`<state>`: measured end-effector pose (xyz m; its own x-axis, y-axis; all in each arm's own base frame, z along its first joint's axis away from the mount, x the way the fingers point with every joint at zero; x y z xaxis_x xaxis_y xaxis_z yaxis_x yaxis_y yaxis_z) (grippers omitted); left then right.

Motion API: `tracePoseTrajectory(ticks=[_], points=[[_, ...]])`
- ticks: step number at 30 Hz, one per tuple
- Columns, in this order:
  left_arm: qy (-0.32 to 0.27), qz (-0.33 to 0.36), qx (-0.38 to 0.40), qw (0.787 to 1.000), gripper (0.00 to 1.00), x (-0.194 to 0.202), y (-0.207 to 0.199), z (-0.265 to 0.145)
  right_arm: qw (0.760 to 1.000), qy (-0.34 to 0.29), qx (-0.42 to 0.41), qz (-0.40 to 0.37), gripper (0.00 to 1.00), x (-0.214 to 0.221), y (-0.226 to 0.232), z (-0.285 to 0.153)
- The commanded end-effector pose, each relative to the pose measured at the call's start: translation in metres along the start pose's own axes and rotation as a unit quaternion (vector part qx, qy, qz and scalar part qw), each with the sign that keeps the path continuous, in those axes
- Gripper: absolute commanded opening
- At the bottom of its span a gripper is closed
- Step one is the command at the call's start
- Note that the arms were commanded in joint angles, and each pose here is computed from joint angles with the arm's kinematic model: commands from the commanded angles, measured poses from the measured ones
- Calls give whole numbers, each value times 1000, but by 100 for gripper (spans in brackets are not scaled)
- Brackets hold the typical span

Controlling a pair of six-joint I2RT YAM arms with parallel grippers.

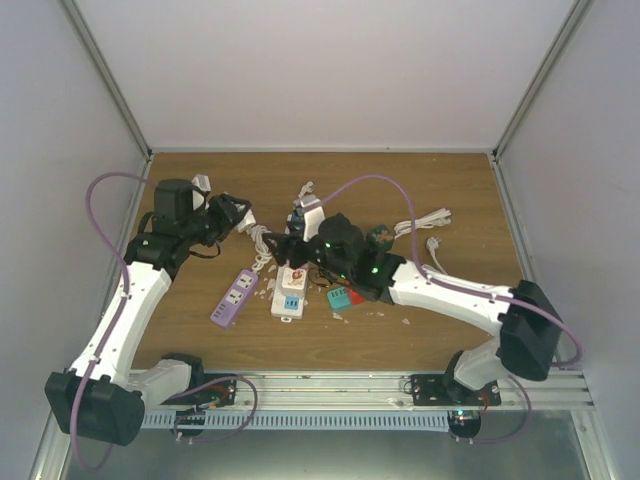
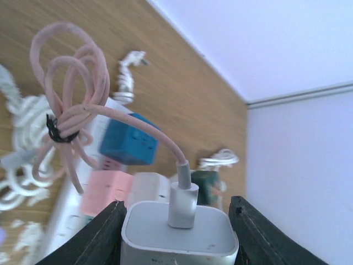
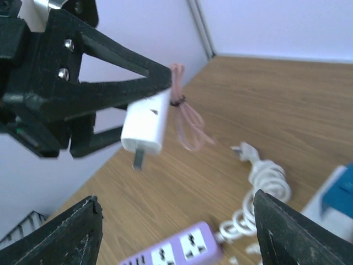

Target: Insert the plug

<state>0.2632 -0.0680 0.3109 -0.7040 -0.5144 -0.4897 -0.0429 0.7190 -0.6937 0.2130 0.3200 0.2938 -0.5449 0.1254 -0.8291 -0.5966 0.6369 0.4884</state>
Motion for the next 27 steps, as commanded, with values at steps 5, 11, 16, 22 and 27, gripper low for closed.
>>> tracePoseTrajectory(ticks=[5, 11, 16, 22, 27], points=[[11, -76, 123, 989, 41, 1, -27, -20, 998, -31, -48, 8, 74, -16, 26, 43], [24, -89, 139, 986, 41, 6, -24, -20, 997, -50, -57, 13, 69, -24, 33, 54], [23, -93, 134, 986, 41, 7, -21, -21, 997, -48, -55, 23, 59, -24, 32, 61], [23, -96, 133, 986, 41, 10, -19, -23, 996, -55, -65, 24, 47, -25, 34, 61], [23, -86, 144, 986, 46, 9, -22, -27, 995, -51, -83, 21, 20, -28, 35, 57]])
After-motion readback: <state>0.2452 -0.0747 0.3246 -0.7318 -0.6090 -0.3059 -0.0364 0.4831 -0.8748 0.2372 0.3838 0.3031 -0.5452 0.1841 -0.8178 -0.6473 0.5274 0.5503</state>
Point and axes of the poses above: each gripper's point midway between its finger pads, its own z axis out along the fingers, its own y axis along the line the jaws close on, x = y × z, the point moved 9 cm from there along -z, back along the fingers, and after that the axes turned 7 degrees about z, right-handed, at the moved point
